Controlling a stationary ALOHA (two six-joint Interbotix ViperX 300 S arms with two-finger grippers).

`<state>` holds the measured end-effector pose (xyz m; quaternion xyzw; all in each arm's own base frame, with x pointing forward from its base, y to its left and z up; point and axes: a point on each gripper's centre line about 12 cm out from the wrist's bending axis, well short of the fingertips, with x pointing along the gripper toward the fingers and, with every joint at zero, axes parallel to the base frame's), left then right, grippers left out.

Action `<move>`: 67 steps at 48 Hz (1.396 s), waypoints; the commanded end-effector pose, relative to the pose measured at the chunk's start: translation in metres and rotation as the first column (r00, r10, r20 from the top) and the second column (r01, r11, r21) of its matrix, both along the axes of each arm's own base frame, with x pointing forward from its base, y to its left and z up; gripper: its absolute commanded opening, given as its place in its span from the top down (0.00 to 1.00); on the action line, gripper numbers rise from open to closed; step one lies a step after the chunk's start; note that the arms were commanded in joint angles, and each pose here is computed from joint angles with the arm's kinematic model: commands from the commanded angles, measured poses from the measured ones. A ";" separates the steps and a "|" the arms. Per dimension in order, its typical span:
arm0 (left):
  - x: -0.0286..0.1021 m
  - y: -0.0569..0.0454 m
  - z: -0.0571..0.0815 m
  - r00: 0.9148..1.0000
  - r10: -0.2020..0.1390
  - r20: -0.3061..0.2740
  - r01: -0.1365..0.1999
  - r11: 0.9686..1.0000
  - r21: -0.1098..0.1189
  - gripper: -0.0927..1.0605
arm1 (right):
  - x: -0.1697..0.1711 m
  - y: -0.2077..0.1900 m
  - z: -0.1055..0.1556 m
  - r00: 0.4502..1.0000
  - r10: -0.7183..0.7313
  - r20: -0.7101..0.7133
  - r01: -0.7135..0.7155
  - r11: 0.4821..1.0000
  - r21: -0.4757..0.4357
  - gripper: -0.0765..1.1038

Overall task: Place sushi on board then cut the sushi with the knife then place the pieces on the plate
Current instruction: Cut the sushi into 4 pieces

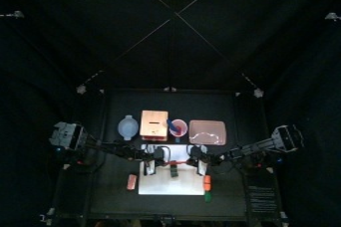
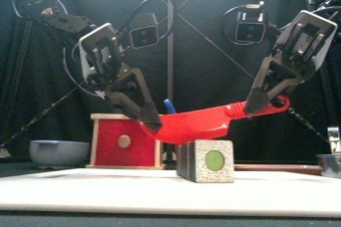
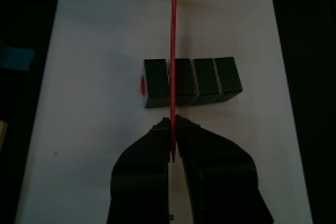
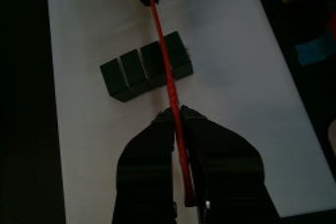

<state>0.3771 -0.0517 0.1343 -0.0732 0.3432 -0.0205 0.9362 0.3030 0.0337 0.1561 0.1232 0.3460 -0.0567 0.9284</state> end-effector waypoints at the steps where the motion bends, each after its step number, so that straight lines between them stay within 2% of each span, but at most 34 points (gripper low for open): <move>1: 0.007 -0.008 0.012 0.999 -0.008 0.037 0.009 1.000 -0.015 0.53 | 0.003 -0.003 0.007 1.000 -0.019 0.021 0.019 1.000 0.006 0.65; 14: 0.006 -0.011 0.011 1.000 -0.007 0.027 0.008 1.000 -0.028 0.53 | 0.003 -0.003 0.007 1.000 -0.021 0.021 0.021 1.000 0.009 0.65; 37: 0.005 -0.011 0.003 1.000 -0.007 0.004 0.007 1.000 -0.024 0.53 | 0.002 -0.006 -0.002 0.999 -0.039 -0.007 0.039 0.999 0.014 0.65; 58: 0.007 -0.007 -0.010 1.000 0.000 -0.025 0.000 1.000 -0.013 0.53 | 0.003 -0.013 -0.024 0.993 -0.089 -0.083 0.091 0.995 0.027 0.65; 67: 0.008 -0.002 -0.011 0.999 0.010 -0.031 -0.011 1.000 -0.010 0.53 | 0.002 -0.017 -0.030 0.989 -0.108 -0.102 0.111 0.993 0.027 0.65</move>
